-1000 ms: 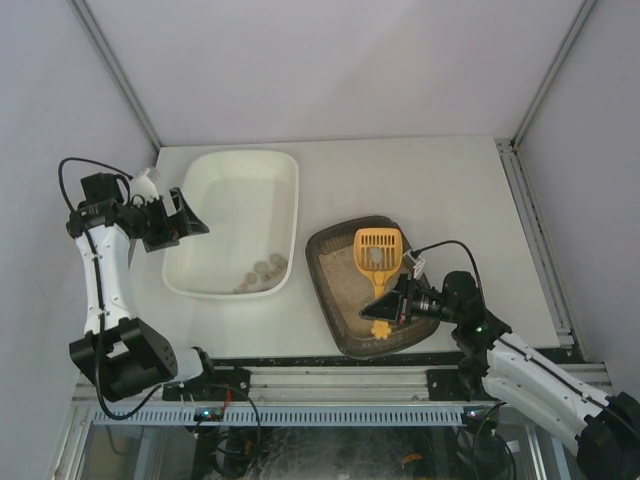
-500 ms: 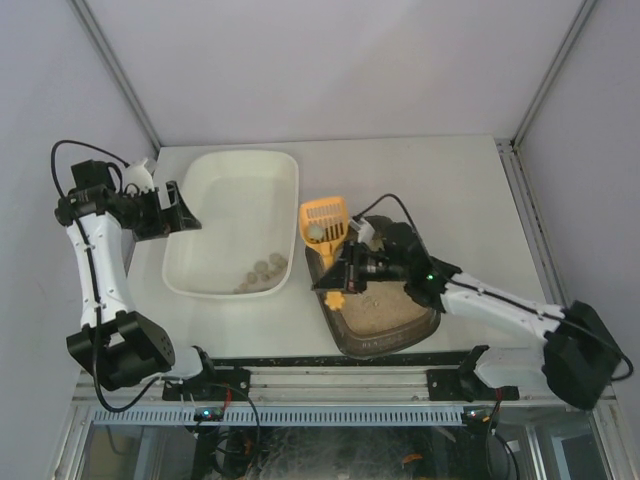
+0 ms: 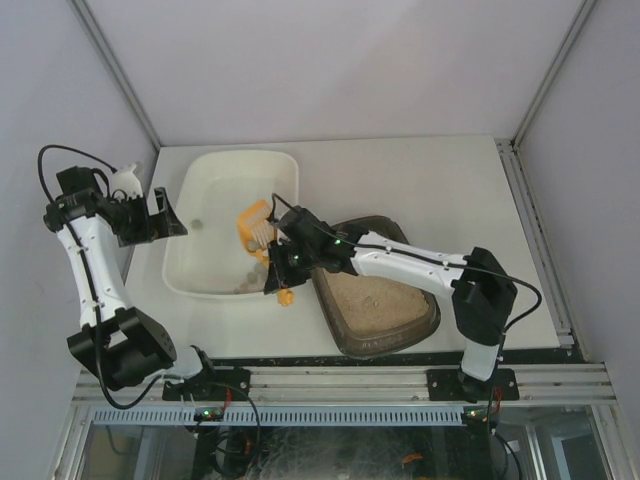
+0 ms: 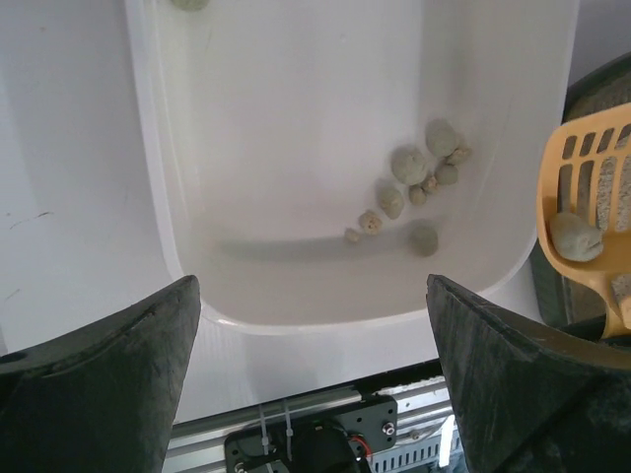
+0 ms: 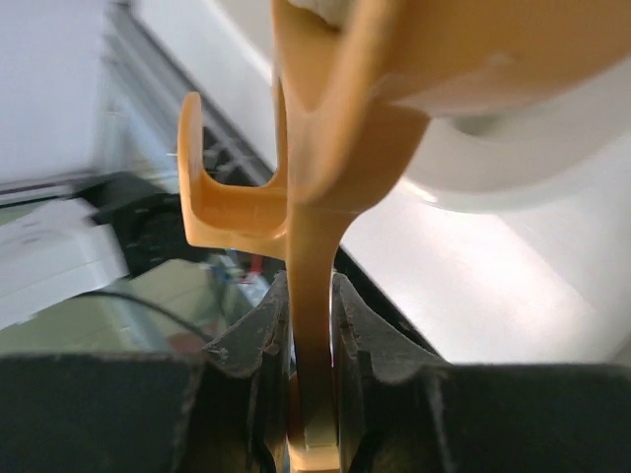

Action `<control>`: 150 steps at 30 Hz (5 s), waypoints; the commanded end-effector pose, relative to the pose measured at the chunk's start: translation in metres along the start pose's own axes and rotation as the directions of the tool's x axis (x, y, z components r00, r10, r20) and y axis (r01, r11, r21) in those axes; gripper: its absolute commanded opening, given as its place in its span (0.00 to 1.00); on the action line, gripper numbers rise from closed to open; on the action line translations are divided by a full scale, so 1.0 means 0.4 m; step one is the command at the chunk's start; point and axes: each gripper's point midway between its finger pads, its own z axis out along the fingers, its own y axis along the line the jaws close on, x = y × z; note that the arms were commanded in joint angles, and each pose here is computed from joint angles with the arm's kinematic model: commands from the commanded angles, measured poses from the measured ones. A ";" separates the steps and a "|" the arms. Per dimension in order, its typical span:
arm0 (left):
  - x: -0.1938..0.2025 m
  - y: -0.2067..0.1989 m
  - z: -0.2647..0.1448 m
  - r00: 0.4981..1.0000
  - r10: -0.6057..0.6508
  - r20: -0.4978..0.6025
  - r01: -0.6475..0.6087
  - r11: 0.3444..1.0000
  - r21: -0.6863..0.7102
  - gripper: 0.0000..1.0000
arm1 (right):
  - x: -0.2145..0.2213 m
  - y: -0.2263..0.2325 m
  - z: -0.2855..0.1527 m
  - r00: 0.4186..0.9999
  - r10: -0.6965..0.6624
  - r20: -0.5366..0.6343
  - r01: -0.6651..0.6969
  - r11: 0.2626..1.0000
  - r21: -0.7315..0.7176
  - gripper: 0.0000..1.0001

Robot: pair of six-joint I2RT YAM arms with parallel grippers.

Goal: Clean the litter box

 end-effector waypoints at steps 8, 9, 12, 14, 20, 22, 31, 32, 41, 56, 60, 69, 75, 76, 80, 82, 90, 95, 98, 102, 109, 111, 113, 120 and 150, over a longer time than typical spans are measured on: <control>0.016 0.025 0.037 1.000 -0.020 0.004 0.020 1.000 -0.004 0.99 | 0.002 -0.149 -0.082 0.922 -0.311 -0.230 0.378 0.597 0.708 0.00; 0.015 0.025 0.040 1.000 -0.022 0.003 0.022 1.000 -0.001 0.99 | 0.000 -0.156 -0.087 0.917 -0.317 -0.244 0.388 0.559 0.732 0.00; 0.017 0.028 0.046 0.999 -0.034 0.000 0.034 0.999 -0.002 0.99 | -0.005 -0.175 -0.098 0.901 -0.334 -0.276 0.412 0.467 0.782 0.00; 0.016 0.033 0.048 0.999 -0.041 0.001 0.041 0.999 -0.011 0.98 | -0.017 -0.187 -0.110 0.888 -0.361 -0.286 0.424 0.397 0.814 0.00; 0.018 0.035 0.042 1.000 -0.022 0.008 0.022 0.999 -0.023 0.99 | -0.038 -0.200 -0.151 0.874 -0.390 -0.292 0.418 0.293 0.860 0.00; 0.016 0.033 0.038 1.000 -0.010 0.013 0.010 1.000 -0.023 0.99 | -0.046 -0.198 -0.154 0.876 -0.396 -0.275 0.408 0.308 0.860 0.00; 0.005 0.004 0.025 1.000 0.001 0.027 -0.002 1.000 0.024 1.00 | -0.072 -0.195 -0.135 0.877 -0.416 -0.239 0.401 0.362 0.841 0.00; 0.003 0.004 0.024 1.000 0.005 0.027 -0.005 1.000 0.022 1.00 | -0.074 -0.197 -0.134 0.876 -0.417 -0.240 0.402 0.360 0.842 0.00; -0.045 -0.095 0.041 0.972 0.232 0.030 -0.232 0.972 0.021 1.00 | -0.108 -0.176 -0.230 0.926 -0.377 -0.007 0.222 0.532 0.817 0.00; -0.080 -0.582 0.274 0.603 0.793 0.086 -0.771 0.551 0.320 1.00 | 0.027 -0.294 -0.586 0.825 -0.042 0.564 -0.317 0.792 0.522 0.00; -0.057 -0.701 0.384 0.560 0.826 0.074 -0.776 0.491 0.395 1.00 | 0.067 -0.299 -0.612 0.789 0.018 0.614 -0.377 0.804 0.461 0.00; 0.017 -0.859 0.584 0.381 0.921 0.086 -0.880 0.332 0.340 1.00 | 0.152 -0.330 -0.645 0.750 0.085 0.656 -0.456 0.786 0.419 0.00; 0.090 -0.907 0.628 0.325 0.941 0.096 -0.860 0.252 0.444 1.00 | 0.178 -0.348 -0.646 0.748 0.100 0.656 -0.469 0.779 0.416 0.00; 0.103 -0.910 0.633 0.315 0.944 0.096 -0.857 0.240 0.456 1.00 | 0.180 -0.346 -0.640 0.757 0.104 0.645 -0.461 0.785 0.415 0.00; 0.142 -0.901 0.671 0.289 0.954 0.079 -0.854 0.220 0.472 1.00 | 0.200 -0.336 -0.622 0.788 0.137 0.600 -0.450 0.794 0.409 0.00; 0.151 -0.890 0.696 0.279 0.958 0.060 -0.855 0.220 0.469 1.00 | 0.215 -0.335 -0.623 0.792 0.153 0.591 -0.455 0.793 0.406 0.00; 0.246 -0.868 0.683 0.225 0.974 0.040 -0.771 0.152 0.619 1.00 | 0.243 -0.342 -0.634 0.768 0.191 0.611 -0.486 0.796 0.362 0.00; 0.274 -0.856 0.685 0.213 0.977 0.012 -0.748 0.155 0.645 1.00 | 0.250 -0.349 -0.634 0.766 0.195 0.613 -0.491 0.792 0.362 0.00; 0.249 -0.851 0.715 0.281 0.958 -0.054 -0.776 0.260 0.575 0.95 | 0.259 -0.351 -0.626 0.782 0.195 0.592 -0.481 0.792 0.375 0.00; 0.258 -0.857 0.695 0.427 0.894 -0.133 -0.694 0.418 0.586 0.80 | 0.292 -0.335 -0.596 0.856 0.224 0.466 -0.423 0.822 0.382 0.00; 0.274 -0.817 0.669 0.635 0.737 -0.230 -0.570 0.648 0.505 0.77 | 0.324 -0.258 -0.538 0.926 0.348 0.148 -0.373 0.904 0.209 0.00; 0.279 -0.801 0.659 0.689 0.677 -0.259 -0.511 0.708 0.487 0.74 | 0.317 -0.245 -0.524 0.921 0.382 0.080 -0.390 0.907 0.160 0.00; 0.289 -0.778 0.658 0.731 0.616 -0.294 -0.457 0.762 0.459 0.71 | 0.304 -0.246 -0.514 0.908 0.417 0.031 -0.417 0.898 0.139 0.00; 0.293 -0.720 0.627 0.870 0.412 -0.272 -0.308 0.883 0.355 0.73 | 0.247 -0.272 -0.492 0.839 0.538 -0.081 -0.523 0.839 0.152 0.00; 0.217 -0.749 0.489 0.963 0.249 -0.102 -0.198 0.912 0.360 0.76 | 0.182 -0.366 -0.223 0.661 0.750 -0.021 -0.693 0.620 0.367 0.00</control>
